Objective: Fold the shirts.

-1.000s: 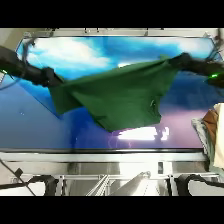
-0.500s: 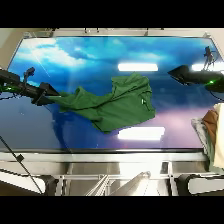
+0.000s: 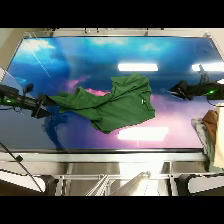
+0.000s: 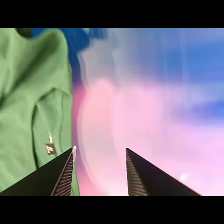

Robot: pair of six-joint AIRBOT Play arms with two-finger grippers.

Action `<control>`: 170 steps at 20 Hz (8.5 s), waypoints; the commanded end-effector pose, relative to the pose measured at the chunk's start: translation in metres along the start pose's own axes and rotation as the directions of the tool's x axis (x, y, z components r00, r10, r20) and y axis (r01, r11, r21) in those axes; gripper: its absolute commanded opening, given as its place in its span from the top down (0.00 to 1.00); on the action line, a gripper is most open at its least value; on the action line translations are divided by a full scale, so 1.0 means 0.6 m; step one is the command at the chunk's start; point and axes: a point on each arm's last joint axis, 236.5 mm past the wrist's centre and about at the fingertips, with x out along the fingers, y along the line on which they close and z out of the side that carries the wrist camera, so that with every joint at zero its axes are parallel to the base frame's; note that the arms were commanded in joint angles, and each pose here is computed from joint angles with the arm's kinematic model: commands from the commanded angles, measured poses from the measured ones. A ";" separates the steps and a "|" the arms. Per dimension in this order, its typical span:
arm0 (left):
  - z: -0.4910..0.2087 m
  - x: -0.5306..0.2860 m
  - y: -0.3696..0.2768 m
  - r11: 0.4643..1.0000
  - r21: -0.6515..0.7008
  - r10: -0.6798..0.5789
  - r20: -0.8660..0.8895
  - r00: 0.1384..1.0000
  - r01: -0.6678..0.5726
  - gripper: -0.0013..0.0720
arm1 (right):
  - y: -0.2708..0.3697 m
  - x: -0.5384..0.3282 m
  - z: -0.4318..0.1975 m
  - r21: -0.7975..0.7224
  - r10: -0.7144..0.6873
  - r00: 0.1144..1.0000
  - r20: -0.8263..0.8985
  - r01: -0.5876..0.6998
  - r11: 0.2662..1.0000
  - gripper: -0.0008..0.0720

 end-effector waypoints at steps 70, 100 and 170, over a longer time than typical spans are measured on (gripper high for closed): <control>-0.365 -0.484 -0.672 0.385 0.828 -0.505 0.558 0.658 -0.407 0.95 | 0.663 -0.676 -0.129 -0.838 0.880 0.429 0.203 -0.389 0.383 0.95; 0.060 -0.149 -0.166 0.965 0.260 -0.040 0.071 0.997 0.020 0.02 | -0.080 -0.043 -0.119 0.121 -0.037 0.962 -0.270 0.072 0.990 0.29; -0.243 -0.496 -0.572 0.481 0.867 -0.554 0.415 0.722 -0.129 0.95 | 0.529 -0.681 -0.013 -0.648 0.465 0.617 0.635 0.097 0.756 0.96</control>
